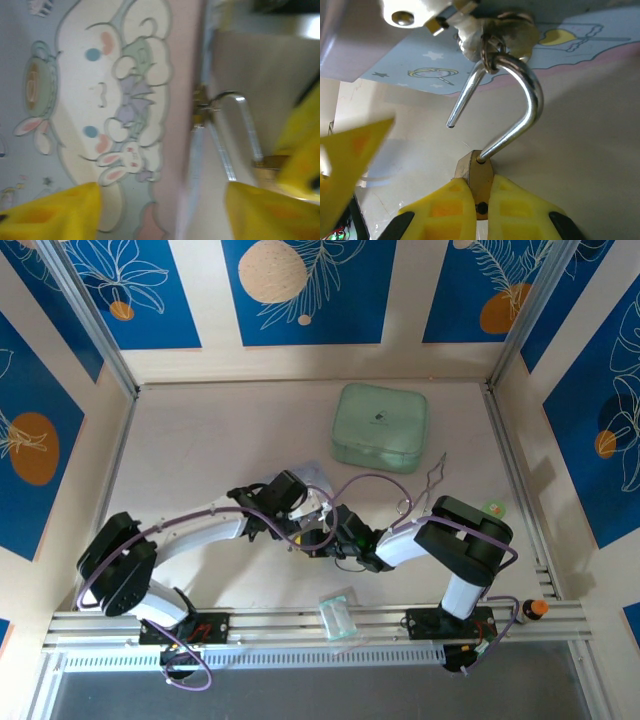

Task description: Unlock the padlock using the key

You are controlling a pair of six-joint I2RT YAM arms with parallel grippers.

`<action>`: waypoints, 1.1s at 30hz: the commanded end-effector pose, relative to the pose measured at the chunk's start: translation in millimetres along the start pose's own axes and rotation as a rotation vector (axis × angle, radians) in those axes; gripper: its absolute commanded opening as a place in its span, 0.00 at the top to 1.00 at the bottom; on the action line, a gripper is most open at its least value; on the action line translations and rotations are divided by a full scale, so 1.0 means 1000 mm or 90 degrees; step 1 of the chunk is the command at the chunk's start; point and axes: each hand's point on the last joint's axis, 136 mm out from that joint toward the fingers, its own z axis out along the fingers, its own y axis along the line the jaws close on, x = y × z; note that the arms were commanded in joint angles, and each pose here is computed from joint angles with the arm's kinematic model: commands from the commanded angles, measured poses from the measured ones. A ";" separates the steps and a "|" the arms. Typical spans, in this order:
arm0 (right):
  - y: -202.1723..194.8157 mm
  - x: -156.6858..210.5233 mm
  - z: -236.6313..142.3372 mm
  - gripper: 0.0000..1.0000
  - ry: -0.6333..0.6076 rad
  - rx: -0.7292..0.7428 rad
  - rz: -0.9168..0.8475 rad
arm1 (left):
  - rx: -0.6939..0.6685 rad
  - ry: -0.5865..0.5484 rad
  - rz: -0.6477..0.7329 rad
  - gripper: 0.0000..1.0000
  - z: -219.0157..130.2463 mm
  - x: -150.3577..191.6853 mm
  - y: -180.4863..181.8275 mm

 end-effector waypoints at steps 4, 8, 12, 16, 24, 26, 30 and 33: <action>-0.037 0.031 0.002 0.98 0.054 0.068 0.048 | -0.005 0.094 0.036 0.53 0.012 0.030 -0.011; -0.042 0.029 0.001 0.98 0.026 0.065 0.085 | -0.004 0.111 0.043 0.60 0.016 0.039 -0.015; -0.045 0.022 0.001 1.00 0.000 0.052 0.124 | -0.010 0.119 0.051 0.63 0.020 0.048 -0.017; -0.043 0.016 0.005 1.00 -0.012 0.034 0.141 | -0.026 0.109 0.058 0.70 0.025 0.053 -0.019; -0.041 0.003 0.006 1.00 -0.041 0.025 0.150 | -0.025 0.118 0.076 0.70 0.030 0.061 -0.027; -0.040 -0.001 0.007 1.00 -0.049 0.023 0.160 | -0.020 0.111 0.074 0.70 0.030 0.060 -0.029; -0.041 -0.009 0.006 1.00 -0.068 0.015 0.180 | -0.005 0.104 0.081 0.70 0.030 0.060 -0.034; -0.037 -0.015 0.006 1.00 -0.076 0.007 0.176 | 0.001 0.104 0.092 0.70 0.030 0.064 -0.036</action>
